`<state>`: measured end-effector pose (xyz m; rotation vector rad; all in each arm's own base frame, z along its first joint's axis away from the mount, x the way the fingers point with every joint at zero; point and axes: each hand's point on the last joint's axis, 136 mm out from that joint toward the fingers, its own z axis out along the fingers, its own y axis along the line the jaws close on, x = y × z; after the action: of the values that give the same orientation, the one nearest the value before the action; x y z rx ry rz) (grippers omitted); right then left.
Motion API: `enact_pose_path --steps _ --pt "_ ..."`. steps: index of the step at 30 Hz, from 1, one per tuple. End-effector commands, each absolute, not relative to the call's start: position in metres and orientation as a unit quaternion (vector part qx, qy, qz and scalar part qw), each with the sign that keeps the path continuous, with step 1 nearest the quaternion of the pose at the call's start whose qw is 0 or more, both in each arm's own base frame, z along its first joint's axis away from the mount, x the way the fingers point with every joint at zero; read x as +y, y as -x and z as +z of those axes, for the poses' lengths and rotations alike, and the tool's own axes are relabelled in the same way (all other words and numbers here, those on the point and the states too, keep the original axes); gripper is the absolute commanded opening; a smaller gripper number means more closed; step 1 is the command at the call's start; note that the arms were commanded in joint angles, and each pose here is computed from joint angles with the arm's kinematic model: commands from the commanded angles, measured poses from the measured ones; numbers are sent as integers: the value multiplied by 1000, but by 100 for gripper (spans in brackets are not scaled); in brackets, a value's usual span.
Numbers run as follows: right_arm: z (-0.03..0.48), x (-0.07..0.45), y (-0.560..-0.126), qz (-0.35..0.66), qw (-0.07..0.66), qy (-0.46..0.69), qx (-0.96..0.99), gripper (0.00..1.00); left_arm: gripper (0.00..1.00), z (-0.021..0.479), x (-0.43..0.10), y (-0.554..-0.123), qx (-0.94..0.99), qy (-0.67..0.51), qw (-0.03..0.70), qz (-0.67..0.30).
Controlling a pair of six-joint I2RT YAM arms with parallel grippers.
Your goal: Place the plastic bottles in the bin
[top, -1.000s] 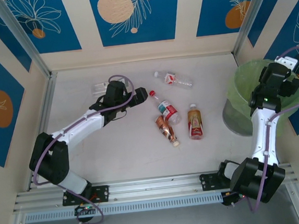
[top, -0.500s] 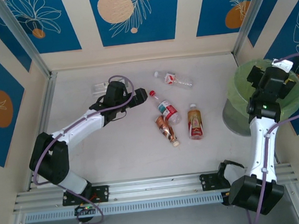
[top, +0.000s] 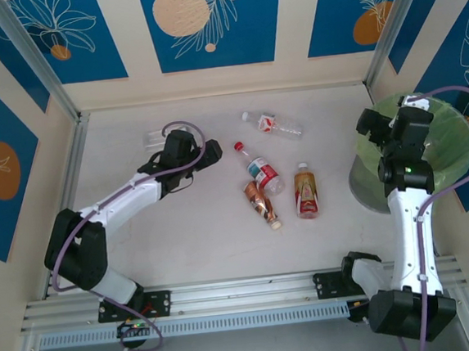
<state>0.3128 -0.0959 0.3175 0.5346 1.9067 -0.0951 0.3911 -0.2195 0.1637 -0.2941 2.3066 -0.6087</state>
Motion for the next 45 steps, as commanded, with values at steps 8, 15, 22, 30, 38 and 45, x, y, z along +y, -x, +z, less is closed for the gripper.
enact_pose_path --steps 8,15,22,30,38,45 --pt "324 -41 -300 71 545 -191 814 100 100 173 -190 -398 908 89 355 -206" --pt "332 -16 -282 127 550 -166 808 100 100 169 -185 -411 935 -5 329 -134" --pt "332 7 -274 178 548 -125 808 100 100 163 -162 -425 943 -72 320 -62" --pt "335 54 -258 266 526 -27 807 99 100 156 -180 -409 938 -109 304 -123" --pt "286 92 -252 304 431 -6 850 100 100 161 -176 -397 936 -75 313 -141" --pt "220 94 -248 188 338 -23 922 96 100 168 -183 -362 937 -54 278 -203"
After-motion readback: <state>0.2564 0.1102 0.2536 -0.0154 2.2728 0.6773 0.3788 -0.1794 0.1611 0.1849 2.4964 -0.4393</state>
